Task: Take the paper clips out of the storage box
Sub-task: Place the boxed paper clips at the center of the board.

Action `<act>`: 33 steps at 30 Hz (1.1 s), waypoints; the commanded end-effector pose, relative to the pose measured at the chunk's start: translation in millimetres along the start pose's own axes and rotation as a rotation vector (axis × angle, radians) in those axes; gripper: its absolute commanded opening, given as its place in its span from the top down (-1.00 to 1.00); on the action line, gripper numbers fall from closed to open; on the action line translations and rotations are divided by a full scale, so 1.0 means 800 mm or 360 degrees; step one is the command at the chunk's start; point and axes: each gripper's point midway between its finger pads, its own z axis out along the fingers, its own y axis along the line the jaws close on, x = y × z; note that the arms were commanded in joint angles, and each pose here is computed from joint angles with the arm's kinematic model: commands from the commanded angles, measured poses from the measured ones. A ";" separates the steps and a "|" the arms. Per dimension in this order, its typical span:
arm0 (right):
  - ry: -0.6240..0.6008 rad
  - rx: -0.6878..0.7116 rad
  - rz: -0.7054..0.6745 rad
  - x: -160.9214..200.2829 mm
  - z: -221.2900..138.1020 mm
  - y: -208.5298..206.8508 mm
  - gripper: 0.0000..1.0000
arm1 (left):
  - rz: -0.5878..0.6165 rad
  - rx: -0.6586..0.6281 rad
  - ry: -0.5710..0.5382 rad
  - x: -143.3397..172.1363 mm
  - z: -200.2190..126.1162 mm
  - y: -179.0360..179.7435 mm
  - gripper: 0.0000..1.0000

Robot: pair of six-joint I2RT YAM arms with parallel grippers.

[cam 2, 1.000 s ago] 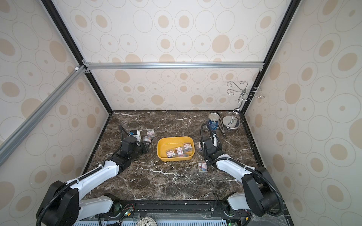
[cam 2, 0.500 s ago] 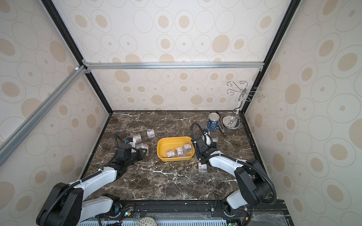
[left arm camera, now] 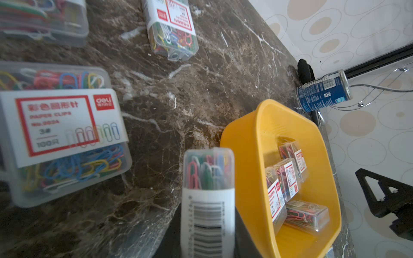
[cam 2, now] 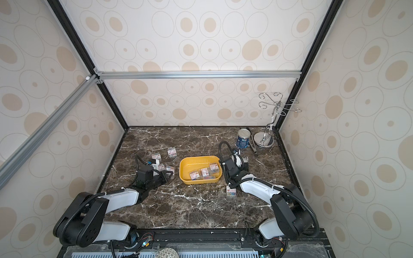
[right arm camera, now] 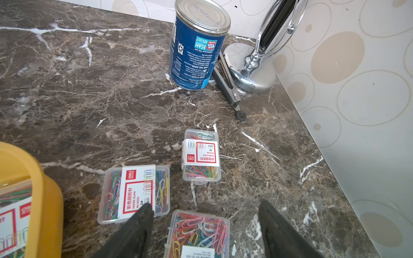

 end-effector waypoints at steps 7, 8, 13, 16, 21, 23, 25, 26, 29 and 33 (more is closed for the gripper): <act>-0.0014 0.0025 -0.0006 -0.004 -0.001 -0.002 -0.50 | -0.0055 0.0078 0.0044 0.009 0.033 -0.012 0.69; -0.0015 0.0022 -0.0006 -0.004 -0.001 -0.002 -0.50 | -0.0057 0.0078 0.0054 0.011 0.036 -0.012 0.68; -0.0004 0.0028 -0.0021 -0.003 0.001 0.000 -0.50 | -0.0029 -0.0006 0.0012 0.005 0.037 -0.006 0.36; -0.0005 0.0031 -0.0022 -0.004 0.001 -0.001 -0.50 | -0.0012 -0.0023 0.0011 0.004 0.037 -0.007 0.07; -0.0012 0.0029 -0.0012 -0.004 0.000 -0.002 -0.50 | 0.0017 -0.0073 0.0021 0.004 0.039 -0.005 -0.15; -0.0015 0.0030 -0.0009 -0.004 -0.001 -0.002 -0.50 | 0.0023 -0.0102 0.0012 0.001 0.037 -0.005 -0.17; -0.0013 0.0033 -0.0012 -0.004 0.000 -0.002 -0.50 | 0.0044 -0.0129 -0.0004 -0.001 0.033 -0.006 -0.17; -0.0014 0.0032 -0.0014 -0.004 0.000 -0.002 -0.50 | 0.0056 -0.0142 -0.0022 -0.005 0.030 -0.007 -0.18; -0.0014 0.0032 -0.0012 -0.005 -0.001 -0.002 -0.50 | 0.0096 -0.0162 -0.0068 -0.014 0.018 -0.015 -0.18; -0.0017 0.0033 -0.0005 -0.004 -0.001 -0.004 -0.49 | 0.0155 -0.0185 -0.0150 -0.031 -0.002 -0.028 -0.18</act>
